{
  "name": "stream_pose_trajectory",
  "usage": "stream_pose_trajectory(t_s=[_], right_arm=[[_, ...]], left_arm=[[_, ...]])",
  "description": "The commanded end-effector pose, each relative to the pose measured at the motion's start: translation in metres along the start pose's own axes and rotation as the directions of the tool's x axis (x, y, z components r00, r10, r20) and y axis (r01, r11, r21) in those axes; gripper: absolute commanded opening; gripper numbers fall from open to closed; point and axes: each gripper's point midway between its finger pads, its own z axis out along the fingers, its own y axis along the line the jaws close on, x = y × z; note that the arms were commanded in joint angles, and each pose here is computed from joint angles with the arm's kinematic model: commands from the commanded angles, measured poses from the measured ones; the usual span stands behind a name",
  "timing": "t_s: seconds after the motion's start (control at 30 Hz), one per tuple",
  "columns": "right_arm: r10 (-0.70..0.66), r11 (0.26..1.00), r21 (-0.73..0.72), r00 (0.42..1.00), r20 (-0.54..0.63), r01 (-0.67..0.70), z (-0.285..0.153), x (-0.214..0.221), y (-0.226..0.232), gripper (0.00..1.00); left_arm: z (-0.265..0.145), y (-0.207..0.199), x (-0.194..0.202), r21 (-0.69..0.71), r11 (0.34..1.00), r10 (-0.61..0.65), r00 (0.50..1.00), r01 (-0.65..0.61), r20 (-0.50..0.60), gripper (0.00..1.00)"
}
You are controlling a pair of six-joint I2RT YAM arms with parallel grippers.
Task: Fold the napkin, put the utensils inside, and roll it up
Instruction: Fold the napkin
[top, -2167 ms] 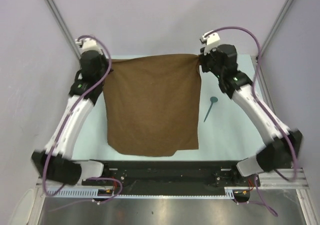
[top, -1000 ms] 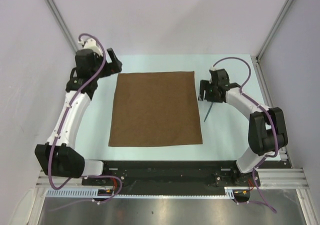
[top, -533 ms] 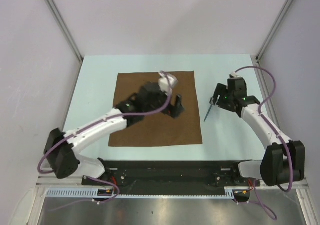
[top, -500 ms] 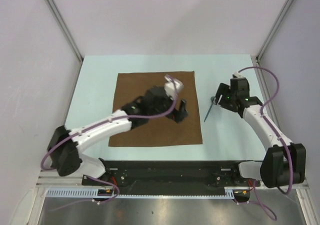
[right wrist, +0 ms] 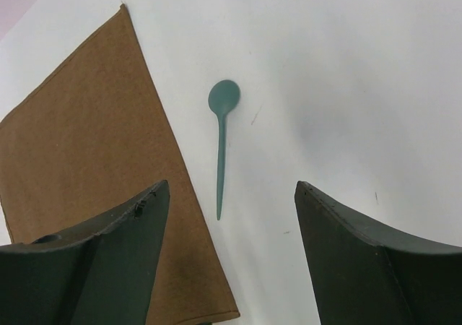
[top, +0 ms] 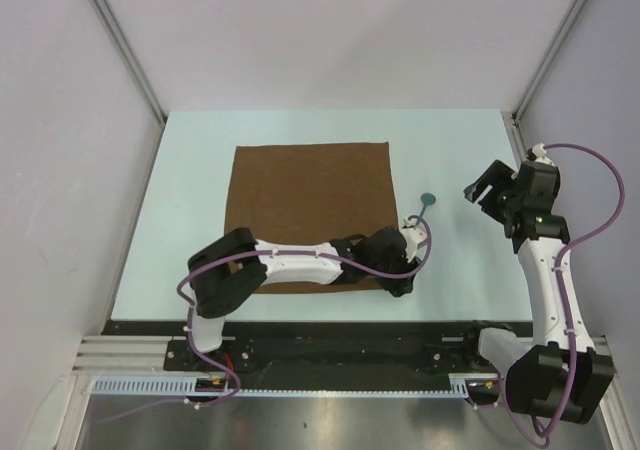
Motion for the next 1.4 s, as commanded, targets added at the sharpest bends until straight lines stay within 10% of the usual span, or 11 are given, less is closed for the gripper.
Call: stream_pose_trajectory(t_s=[0.0, 0.87, 1.17, 1.37], right_arm=[[-0.001, 0.999, -0.032, 1.000, -0.017, 0.000, -0.005, 0.005, 0.002, 0.76], [0.010, 0.999, -0.050, 1.000, 0.005, -0.009, -0.011, 0.000, 0.001, 0.77], [0.008, 0.999, -0.047, 1.000, 0.030, -0.006, -0.015, -0.007, 0.002, 0.77], [0.008, 0.999, -0.046, 0.999, 0.032, -0.007, -0.012, -0.011, 0.003, 0.77]], left_arm=[[0.013, -0.006, -0.016, 0.008, 1.000, -0.025, 0.999, 0.025, 0.032, 0.50], [0.038, 0.036, 0.048, -0.337, 0.938, 0.037, 0.987, -0.087, -0.154, 0.38], [0.046, 0.026, 0.057, -0.305, 0.946, 0.058, 0.981, -0.113, -0.185, 0.00], [0.031, -0.017, 0.016, -0.140, 0.984, 0.093, 0.990, -0.107, -0.103, 0.00]])
